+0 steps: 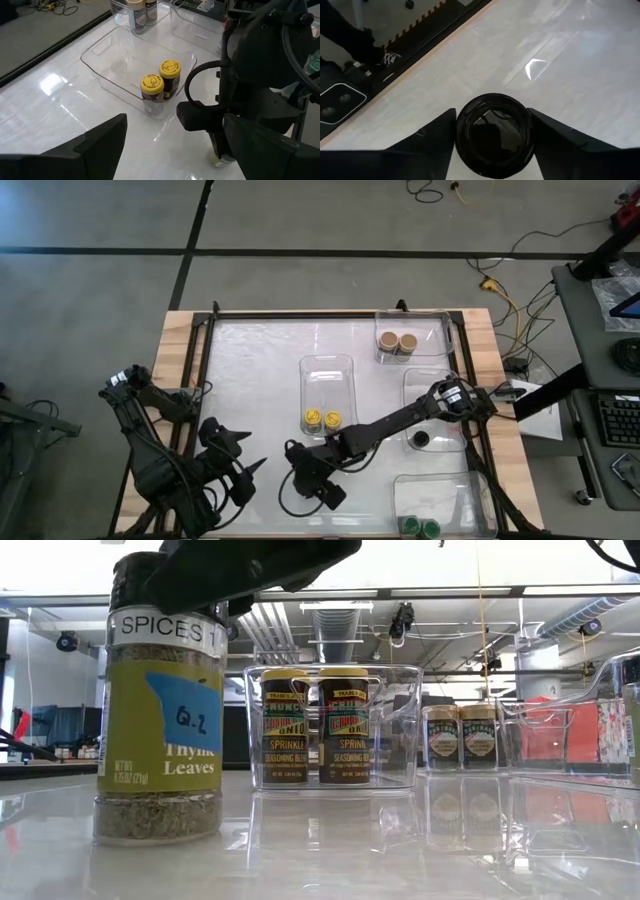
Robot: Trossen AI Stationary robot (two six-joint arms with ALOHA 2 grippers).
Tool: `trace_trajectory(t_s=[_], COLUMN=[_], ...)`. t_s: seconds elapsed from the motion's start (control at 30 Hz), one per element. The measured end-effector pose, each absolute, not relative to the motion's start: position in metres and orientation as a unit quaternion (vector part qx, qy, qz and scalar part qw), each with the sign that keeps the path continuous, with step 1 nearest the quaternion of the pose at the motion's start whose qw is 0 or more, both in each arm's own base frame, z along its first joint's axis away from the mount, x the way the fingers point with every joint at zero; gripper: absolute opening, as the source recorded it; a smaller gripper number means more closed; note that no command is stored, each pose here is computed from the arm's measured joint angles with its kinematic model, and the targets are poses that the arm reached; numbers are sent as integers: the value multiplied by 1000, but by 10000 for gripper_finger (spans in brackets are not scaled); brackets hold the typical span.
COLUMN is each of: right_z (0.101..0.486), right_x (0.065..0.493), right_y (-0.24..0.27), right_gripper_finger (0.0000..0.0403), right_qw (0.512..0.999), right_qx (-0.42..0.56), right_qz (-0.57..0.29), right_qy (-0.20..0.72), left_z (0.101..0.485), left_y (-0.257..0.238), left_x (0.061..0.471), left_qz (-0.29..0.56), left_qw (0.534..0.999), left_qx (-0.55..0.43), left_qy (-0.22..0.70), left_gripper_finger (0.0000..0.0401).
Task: Sort spices by type
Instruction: Put the black seasoning bottle into the middle right transparent bin
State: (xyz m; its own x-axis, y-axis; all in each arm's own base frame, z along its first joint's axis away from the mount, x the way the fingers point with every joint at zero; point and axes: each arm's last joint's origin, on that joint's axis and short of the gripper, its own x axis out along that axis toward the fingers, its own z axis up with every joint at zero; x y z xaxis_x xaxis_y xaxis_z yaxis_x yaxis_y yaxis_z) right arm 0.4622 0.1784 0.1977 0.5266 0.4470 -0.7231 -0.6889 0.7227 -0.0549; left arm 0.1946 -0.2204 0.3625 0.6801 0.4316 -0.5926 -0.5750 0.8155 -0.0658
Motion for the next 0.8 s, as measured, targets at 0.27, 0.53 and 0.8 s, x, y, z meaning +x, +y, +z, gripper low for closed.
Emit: trace_trajectory(t_s=[0.27,0.53,0.8], right_z=[225,291,344], right_x=[454,408,312], right_y=[175,169,173], right_gripper_finger=[199,200,199], right_qw=[874,887,909], right_qx=[-102,-70,-59], right_qz=[302,215,102], right_qy=[366,403,399], left_z=[362,361,362], left_y=[-219,-221,-221], left_x=[194,194,204], left_qz=[280,268,256], left_qw=[907,901,906], left_qx=[-114,-117,-125], left_qy=[292,320,314], left_gripper_finger=[316,316,316])
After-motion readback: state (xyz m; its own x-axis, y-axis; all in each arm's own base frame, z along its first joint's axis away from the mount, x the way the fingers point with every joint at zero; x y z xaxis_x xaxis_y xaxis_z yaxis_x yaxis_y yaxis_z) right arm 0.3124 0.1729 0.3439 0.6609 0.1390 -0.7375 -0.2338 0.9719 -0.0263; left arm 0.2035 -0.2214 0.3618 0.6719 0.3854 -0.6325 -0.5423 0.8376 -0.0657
